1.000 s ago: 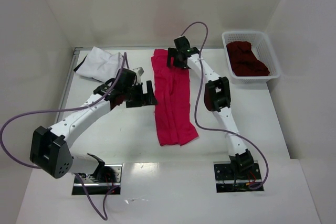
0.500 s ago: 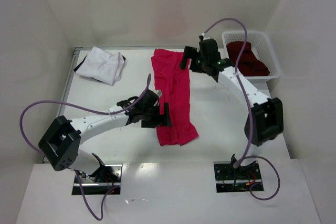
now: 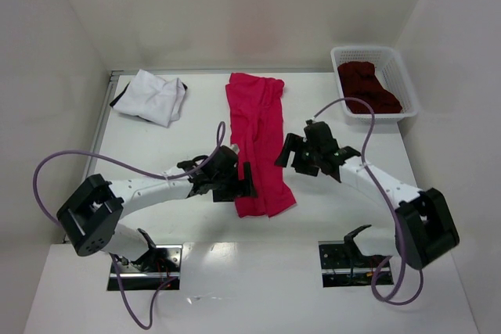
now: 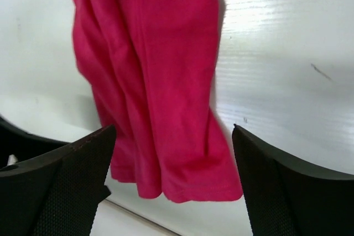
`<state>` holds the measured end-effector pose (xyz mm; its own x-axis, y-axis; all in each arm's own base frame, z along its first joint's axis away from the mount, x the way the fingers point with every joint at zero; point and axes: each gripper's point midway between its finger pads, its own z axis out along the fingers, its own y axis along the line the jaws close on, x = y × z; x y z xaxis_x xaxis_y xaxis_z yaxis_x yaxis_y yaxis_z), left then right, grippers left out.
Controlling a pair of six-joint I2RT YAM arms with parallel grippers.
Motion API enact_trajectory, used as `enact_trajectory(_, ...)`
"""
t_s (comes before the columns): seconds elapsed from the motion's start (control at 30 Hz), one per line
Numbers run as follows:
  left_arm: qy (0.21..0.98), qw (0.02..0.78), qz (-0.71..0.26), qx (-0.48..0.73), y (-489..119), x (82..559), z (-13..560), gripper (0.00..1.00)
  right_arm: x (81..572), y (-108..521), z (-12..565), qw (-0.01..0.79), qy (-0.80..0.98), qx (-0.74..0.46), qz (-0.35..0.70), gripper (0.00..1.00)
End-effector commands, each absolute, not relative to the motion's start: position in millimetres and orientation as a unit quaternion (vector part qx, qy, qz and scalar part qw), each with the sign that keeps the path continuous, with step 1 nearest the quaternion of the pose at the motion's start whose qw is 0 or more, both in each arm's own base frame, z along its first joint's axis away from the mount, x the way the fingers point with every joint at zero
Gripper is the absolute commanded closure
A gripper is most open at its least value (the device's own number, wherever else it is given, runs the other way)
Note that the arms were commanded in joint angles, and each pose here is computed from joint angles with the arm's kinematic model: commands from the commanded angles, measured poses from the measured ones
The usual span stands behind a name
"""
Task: Fold and stack the t-shirts
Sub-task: Rotate the tshirt 90 degrees
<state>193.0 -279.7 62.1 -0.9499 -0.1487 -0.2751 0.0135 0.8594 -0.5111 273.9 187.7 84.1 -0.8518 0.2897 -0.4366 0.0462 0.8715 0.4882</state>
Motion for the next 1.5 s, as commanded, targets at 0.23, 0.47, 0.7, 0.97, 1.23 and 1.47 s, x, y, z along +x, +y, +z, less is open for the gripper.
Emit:
enact_trajectory(0.23,0.946,0.145,-0.283,-0.057,-293,183,58,0.07,246,197,89,0.266,0.909,0.124,0.294,0.21)
enact_trajectory(0.47,0.950,0.140,-0.264,-0.090,-281,178,47,0.10,220,208,67,0.234,0.923,0.125,0.279,0.21)
enact_trajectory(0.7,0.954,0.135,-0.251,-0.093,-274,174,41,0.11,216,198,51,0.223,0.934,0.142,0.239,0.21)
enact_trajectory(0.97,0.956,0.132,-0.246,-0.093,-277,176,32,0.27,207,196,24,0.190,0.946,0.142,0.221,0.23)
enact_trajectory(1.23,0.960,0.124,-0.234,-0.094,-275,175,23,0.39,201,201,19,0.189,0.944,0.143,0.230,0.32)
enact_trajectory(1.47,0.964,0.115,-0.222,-0.095,-272,172,12,0.58,190,204,13,0.176,0.942,0.157,0.239,0.51)
